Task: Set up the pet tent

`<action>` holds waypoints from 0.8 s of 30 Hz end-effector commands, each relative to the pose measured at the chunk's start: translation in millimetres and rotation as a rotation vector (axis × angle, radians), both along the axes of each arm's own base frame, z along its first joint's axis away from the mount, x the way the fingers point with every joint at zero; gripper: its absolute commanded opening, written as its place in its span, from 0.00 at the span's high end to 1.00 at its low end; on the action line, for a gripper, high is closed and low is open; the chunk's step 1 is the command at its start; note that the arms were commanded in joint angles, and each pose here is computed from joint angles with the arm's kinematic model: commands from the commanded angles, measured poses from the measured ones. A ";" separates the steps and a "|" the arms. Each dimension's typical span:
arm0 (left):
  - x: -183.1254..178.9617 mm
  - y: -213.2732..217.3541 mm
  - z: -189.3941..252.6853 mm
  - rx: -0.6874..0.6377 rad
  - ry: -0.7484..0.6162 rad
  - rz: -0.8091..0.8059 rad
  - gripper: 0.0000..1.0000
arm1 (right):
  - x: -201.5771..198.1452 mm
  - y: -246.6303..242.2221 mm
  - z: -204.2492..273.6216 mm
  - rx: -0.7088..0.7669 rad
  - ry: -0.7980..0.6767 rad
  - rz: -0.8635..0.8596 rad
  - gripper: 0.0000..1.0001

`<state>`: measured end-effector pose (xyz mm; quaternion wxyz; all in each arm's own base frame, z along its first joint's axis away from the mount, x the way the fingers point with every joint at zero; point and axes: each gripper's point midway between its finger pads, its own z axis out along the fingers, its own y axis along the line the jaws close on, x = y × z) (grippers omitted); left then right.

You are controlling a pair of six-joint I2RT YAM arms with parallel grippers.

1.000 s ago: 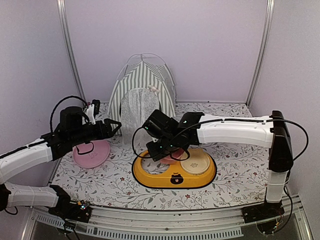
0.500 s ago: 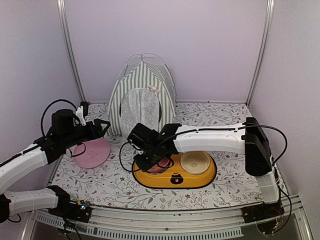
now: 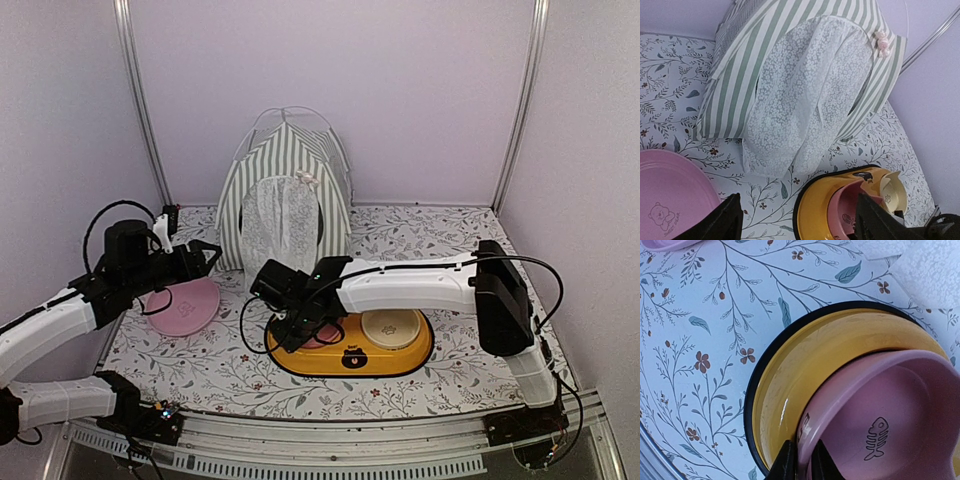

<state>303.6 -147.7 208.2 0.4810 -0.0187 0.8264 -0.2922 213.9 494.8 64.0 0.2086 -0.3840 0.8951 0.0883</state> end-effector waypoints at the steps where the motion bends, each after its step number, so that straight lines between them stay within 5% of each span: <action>1: 1.5 0.2 -4.6 0.001 0.002 -0.007 0.22 | 5.3 2.5 9.1 -0.007 -0.040 -0.015 0.74; 19: 6.1 -8.9 -2.7 -0.016 -0.007 -0.045 0.21 | 20.1 -5.4 77.6 0.231 -0.084 -0.065 0.00; 24: 4.9 -9.0 -1.0 -0.005 -0.017 -0.054 0.19 | 36.7 -35.4 111.5 0.340 -0.131 -0.125 0.01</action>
